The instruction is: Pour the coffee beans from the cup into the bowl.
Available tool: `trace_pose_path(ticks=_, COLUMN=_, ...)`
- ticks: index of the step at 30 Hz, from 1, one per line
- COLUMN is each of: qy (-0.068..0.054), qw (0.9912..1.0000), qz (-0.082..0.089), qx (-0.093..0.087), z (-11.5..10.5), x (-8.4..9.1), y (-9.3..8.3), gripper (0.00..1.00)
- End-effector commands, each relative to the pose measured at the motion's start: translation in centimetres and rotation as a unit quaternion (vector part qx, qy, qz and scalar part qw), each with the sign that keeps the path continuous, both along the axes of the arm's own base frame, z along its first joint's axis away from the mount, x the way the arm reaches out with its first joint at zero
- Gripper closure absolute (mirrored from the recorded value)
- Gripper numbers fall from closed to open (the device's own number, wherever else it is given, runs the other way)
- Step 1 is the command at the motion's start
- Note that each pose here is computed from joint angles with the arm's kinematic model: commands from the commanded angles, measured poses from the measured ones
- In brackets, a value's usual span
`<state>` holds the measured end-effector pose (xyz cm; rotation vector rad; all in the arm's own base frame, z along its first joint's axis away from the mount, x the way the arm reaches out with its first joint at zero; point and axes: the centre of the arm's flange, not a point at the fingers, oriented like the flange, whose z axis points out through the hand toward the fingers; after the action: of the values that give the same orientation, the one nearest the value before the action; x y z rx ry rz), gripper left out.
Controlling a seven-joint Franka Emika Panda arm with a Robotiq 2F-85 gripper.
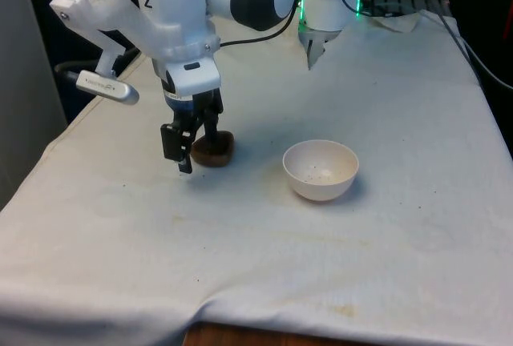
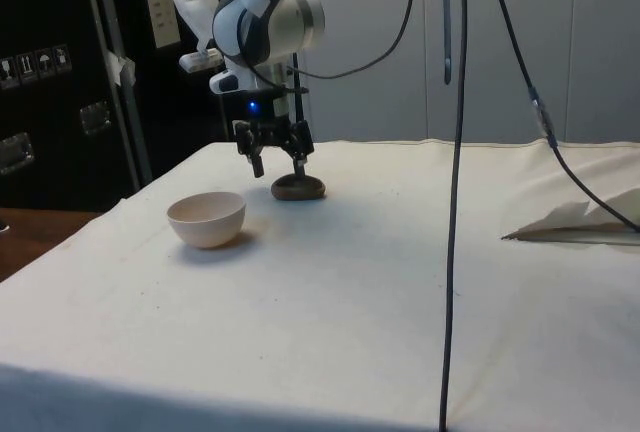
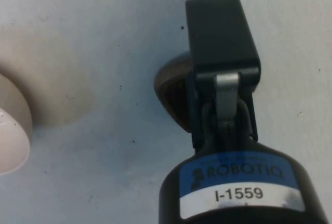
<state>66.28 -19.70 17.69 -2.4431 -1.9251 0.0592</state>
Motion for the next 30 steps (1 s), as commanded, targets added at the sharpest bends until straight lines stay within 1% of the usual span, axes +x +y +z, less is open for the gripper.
trace_pose_path(ticks=1, qy=0.0, qw=1.0, qz=0.001, qx=-0.003, z=0.0, x=0.09, y=0.08, gripper=0.0)
trace_pose_path(ticks=3, qy=0.0, qw=0.99999, qz=0.001, qx=-0.003, z=-0.04, x=0.07, y=0.14, gripper=0.02)
trace_pose_path(ticks=6, qy=0.0, qw=0.99999, qz=0.0, qx=-0.004, z=-0.03, x=0.06, y=0.08, gripper=0.16)
trace_pose_path(ticks=7, qy=0.0, qw=1.0, qz=0.0, qx=0.0, z=0.0, x=0.02, y=0.07, gripper=0.22)
trace_pose_path(ticks=8, qy=0.0, qw=0.99999, qz=0.0, qx=-0.004, z=-0.03, x=0.06, y=0.08, gripper=0.22)
trace_pose_path(ticks=9, qy=0.0, qw=0.99999, qz=0.0, qx=-0.004, z=0.04, x=0.08, y=0.08, gripper=0.34)
trace_pose_path(ticks=10, qy=0.0, qw=0.99999, qz=0.0, qx=-0.004, z=0.04, x=0.08, y=0.08, gripper=0.42)
trace_pose_path(ticks=15, qy=0.0, qw=0.99999, qz=0.001, qx=-0.004, z=0.05, x=0.11, y=0.15, gripper=0.7)
trace_pose_path(ticks=16, qy=0.0, qw=1.0, qz=0.0, qx=0.0, z=0.0, x=0.02, y=0.07, gripper=0.75)
trace_pose_path(ticks=17, qy=0.0, qw=0.99999, qz=0.0, qx=-0.004, z=0.05, x=0.11, y=0.15, gripper=0.8)
trace_pose_path(ticks=20, qy=0.0, qw=0.99999, qz=0.001, qx=-0.004, z=0.05, x=0.1, y=0.14, gripper=0.96)
trace_pose_path(ticks=21, qy=0.0, qw=0.99999, qz=0.0, qx=-0.004, z=0.04, x=0.1, y=0.15, gripper=1.0)
trace_pose_path(ticks=25, qy=0.0, qw=1.0, qz=0.001, qx=-0.002, z=0.01, x=0.1, y=0.21, gripper=1.0)
trace_pose_path(ticks=26, qy=0.0, qw=1.0, qz=0.002, qx=0.001, z=-0.02, x=0.06, y=0.26, gripper=1.0)
trace_pose_path(ticks=30, qy=0.0, qw=1.0, qz=0.001, qx=-0.001, z=0.04, x=0.09, y=0.21, gripper=1.0)
